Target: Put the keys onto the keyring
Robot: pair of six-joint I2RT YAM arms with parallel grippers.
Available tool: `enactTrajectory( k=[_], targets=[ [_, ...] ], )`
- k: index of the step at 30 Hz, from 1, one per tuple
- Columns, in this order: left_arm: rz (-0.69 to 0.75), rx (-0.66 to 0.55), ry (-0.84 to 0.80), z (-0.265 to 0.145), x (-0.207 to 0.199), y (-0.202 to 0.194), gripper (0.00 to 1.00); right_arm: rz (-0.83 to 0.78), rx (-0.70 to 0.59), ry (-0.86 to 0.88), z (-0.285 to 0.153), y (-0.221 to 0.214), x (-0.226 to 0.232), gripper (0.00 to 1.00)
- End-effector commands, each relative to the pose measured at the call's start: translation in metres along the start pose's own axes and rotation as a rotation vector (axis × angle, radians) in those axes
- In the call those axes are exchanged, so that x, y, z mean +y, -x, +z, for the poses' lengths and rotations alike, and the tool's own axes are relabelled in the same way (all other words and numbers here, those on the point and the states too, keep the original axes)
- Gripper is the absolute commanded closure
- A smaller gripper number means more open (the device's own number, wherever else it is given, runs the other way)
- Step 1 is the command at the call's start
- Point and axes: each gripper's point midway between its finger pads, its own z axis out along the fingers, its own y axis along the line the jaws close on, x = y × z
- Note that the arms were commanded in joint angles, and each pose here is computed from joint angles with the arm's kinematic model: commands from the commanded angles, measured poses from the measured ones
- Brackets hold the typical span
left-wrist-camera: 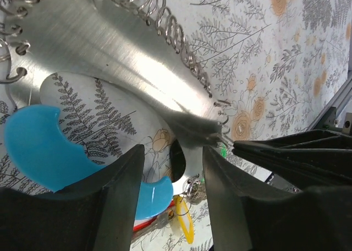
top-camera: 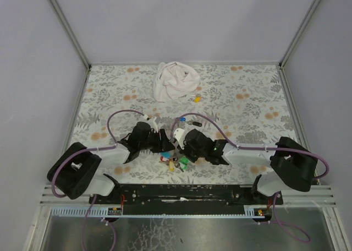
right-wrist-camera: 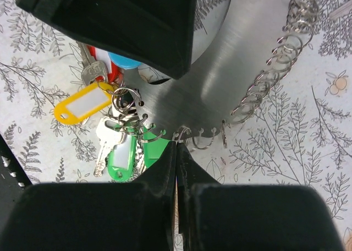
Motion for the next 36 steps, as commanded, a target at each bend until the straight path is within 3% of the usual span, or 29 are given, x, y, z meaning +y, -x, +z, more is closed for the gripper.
enactTrajectory(
  k=[1,6,18,36],
  targets=[
    [-0.002,0.006,-0.027,0.004,0.0,-0.002,0.55,0.033,-0.059,-0.046,0.002,0.008,-0.007,1.0],
    [-0.025,0.037,0.003,0.009,0.009,-0.01,0.57,0.084,-0.056,-0.11,0.001,0.001,-0.018,0.98],
    [-0.036,0.059,0.055,0.012,0.02,-0.014,0.58,0.152,-0.077,-0.183,-0.019,0.005,-0.033,0.79],
    [-0.033,0.066,0.058,0.013,0.021,-0.015,0.58,0.23,-0.059,0.001,-0.006,-0.001,-0.025,0.73]
  ],
)
